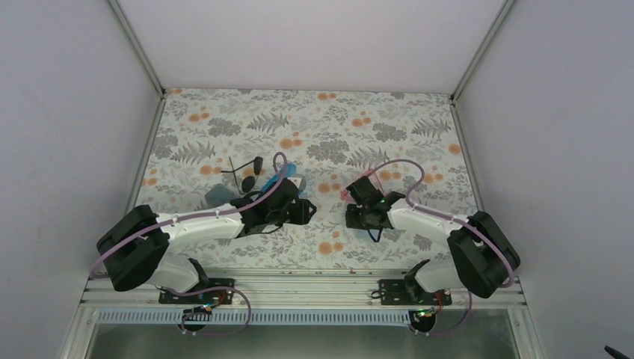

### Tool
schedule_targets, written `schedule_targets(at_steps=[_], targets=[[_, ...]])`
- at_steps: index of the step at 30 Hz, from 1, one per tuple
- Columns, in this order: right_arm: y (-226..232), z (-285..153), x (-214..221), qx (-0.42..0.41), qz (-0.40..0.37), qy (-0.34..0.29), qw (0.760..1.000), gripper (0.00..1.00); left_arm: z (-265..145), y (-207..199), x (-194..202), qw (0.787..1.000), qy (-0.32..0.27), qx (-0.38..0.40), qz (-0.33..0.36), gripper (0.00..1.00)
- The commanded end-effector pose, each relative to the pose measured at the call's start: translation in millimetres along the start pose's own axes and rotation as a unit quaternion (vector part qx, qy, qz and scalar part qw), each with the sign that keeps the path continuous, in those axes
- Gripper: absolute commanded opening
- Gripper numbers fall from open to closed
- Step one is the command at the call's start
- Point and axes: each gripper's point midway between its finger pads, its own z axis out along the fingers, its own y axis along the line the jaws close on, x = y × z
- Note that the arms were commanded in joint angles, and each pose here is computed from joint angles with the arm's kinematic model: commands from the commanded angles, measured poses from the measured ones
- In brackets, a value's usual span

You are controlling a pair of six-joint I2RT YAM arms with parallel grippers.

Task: Organize the sunglasses
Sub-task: Move the glasses cleaning cloth to the center of the board.

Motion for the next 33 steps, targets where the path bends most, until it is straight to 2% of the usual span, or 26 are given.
schedule_targets(at_steps=[1, 9, 11, 13, 14, 16, 19, 21, 23, 25, 28, 33], targets=[[46.7, -15.7, 22.9, -0.13, -0.018, 0.053, 0.99, 0.04, -7.4, 4.6, -5.5, 0.999, -0.016, -0.023, -0.021, 0.43], [128.3, -38.9, 57.0, -0.302, -0.069, 0.132, 0.942, 0.04, -14.7, 25.0, 3.3, 0.997, -0.029, -0.046, -0.063, 0.44], [141.9, -44.3, 61.4, -0.323, -0.094, 0.141, 0.931, 0.17, -16.3, 26.6, 5.4, 0.996, -0.029, -0.046, -0.066, 0.44], [137.0, -43.1, 51.2, -0.3, -0.088, 0.114, 0.943, 0.37, -17.7, 24.6, 6.8, 0.997, -0.029, -0.038, -0.064, 0.46], [130.2, -43.4, 42.6, -0.278, -0.079, 0.09, 0.953, 0.43, -17.8, 23.7, 7.5, 0.997, -0.028, -0.034, -0.063, 0.47], [105.1, -43.1, 23.3, -0.209, -0.052, 0.035, 0.976, 0.45, -17.3, 17.6, 7.5, 0.998, -0.026, -0.018, -0.056, 0.49], [60.5, -47.2, 3.4, -0.105, -0.014, -0.033, 0.994, 0.42, -12.5, 2.8, 9.1, 0.999, -0.016, 0.015, -0.032, 0.49], [41.6, -46.2, 3.9, -0.071, -0.007, -0.04, 0.997, 0.39, -7.1, -8.7, 9.3, 0.999, -0.004, 0.038, -0.016, 0.45], [33.7, -40.5, 10.5, -0.057, -0.01, -0.027, 0.998, 0.31, 1.0, -15.7, 10.8, 0.999, 0.011, 0.046, -0.003, 0.39], [35.8, -35.3, 15.6, -0.066, -0.018, -0.012, 0.998, 0.18, 10.0, -21.0, 11.7, 0.998, 0.025, 0.051, 0.011, 0.34], [45.0, -27.0, 17.5, -0.1, -0.028, 0.005, 0.995, 0.06, 23.0, -27.6, 12.7, 0.997, 0.039, 0.06, 0.024, 0.28], [58.1, -9.1, 19.3, -0.145, -0.037, 0.038, 0.988, 0.04, 43.2, -35.8, 21.6, 0.994, 0.075, 0.077, 0.037, 0.24]])
